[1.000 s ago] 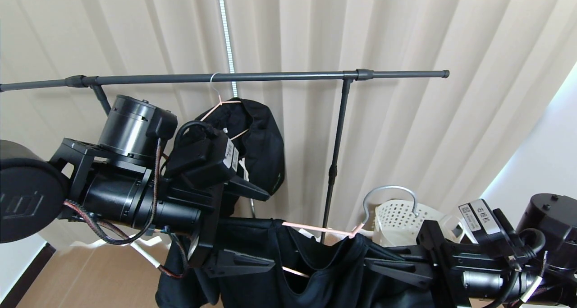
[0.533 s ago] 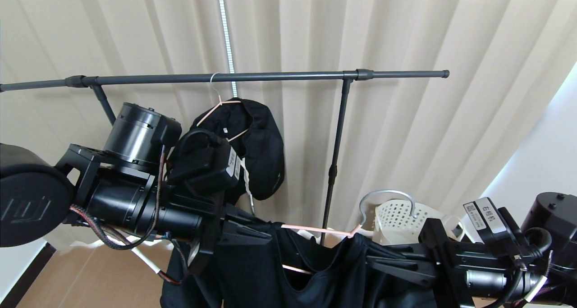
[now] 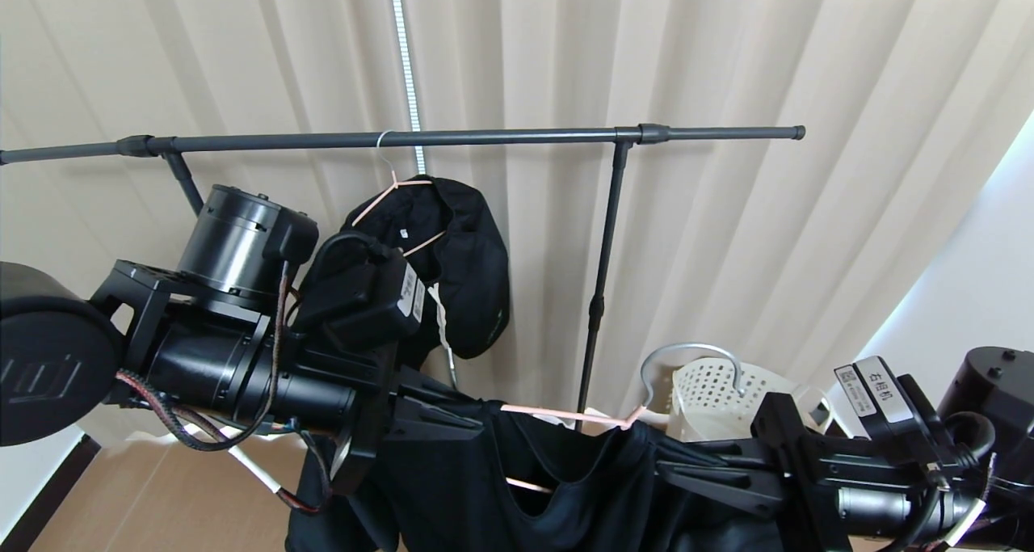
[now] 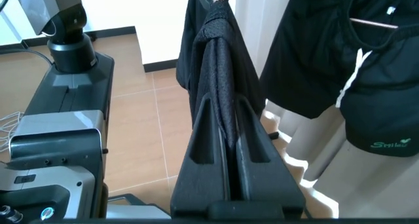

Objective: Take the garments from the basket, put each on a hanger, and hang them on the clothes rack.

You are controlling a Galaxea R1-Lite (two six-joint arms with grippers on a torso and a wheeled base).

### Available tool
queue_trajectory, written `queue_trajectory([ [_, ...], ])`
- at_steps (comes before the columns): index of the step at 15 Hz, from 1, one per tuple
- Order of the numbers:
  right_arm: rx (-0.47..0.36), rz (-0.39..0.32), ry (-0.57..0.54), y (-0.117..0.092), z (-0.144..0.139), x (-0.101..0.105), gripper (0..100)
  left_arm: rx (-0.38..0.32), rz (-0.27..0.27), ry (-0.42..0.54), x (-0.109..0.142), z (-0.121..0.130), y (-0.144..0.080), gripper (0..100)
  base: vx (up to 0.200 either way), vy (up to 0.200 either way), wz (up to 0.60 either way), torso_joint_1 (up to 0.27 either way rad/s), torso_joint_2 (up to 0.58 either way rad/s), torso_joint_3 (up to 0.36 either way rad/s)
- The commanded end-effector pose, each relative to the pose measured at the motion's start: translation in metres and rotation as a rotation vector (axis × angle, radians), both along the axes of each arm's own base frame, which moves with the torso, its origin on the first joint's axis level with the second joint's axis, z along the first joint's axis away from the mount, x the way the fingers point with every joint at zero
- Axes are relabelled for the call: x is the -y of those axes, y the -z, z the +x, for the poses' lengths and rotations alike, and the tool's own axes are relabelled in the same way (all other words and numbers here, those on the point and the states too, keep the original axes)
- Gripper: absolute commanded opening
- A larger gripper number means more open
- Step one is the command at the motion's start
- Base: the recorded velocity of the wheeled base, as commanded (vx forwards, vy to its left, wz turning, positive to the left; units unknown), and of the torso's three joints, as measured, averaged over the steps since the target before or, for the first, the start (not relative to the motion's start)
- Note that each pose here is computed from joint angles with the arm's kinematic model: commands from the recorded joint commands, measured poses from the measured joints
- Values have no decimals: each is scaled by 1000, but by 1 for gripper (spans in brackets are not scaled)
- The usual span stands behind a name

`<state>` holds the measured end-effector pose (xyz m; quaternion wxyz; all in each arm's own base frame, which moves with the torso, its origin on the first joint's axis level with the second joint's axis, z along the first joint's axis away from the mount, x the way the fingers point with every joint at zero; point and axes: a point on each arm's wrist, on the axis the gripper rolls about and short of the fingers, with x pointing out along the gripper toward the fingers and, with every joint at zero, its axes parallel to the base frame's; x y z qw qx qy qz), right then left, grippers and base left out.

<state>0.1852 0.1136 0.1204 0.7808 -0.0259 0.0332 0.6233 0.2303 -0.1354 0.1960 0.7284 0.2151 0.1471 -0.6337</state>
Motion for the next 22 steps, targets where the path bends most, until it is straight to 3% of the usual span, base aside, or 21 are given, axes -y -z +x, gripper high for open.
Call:
queue_trajectory([
  [1,1,1,1,-1,0,0,0,6,-1,-5,-2,-1,-1,0,0,0,0,0,0,0],
  [2,-2,0,1,0,1,0,100,6,-2,-6,-2,-3,-2,0,0,0,0,0,0,0],
  [16,13,12,118,-3,23,22,100,45,-29,-86,-33,-18,-10,0,0,0,0,0,0,0],
  [22,-16,-3,167,11,42,28,100,96,-50,-150,-56,-41,-20,0,0,0,0,0,0,0],
])
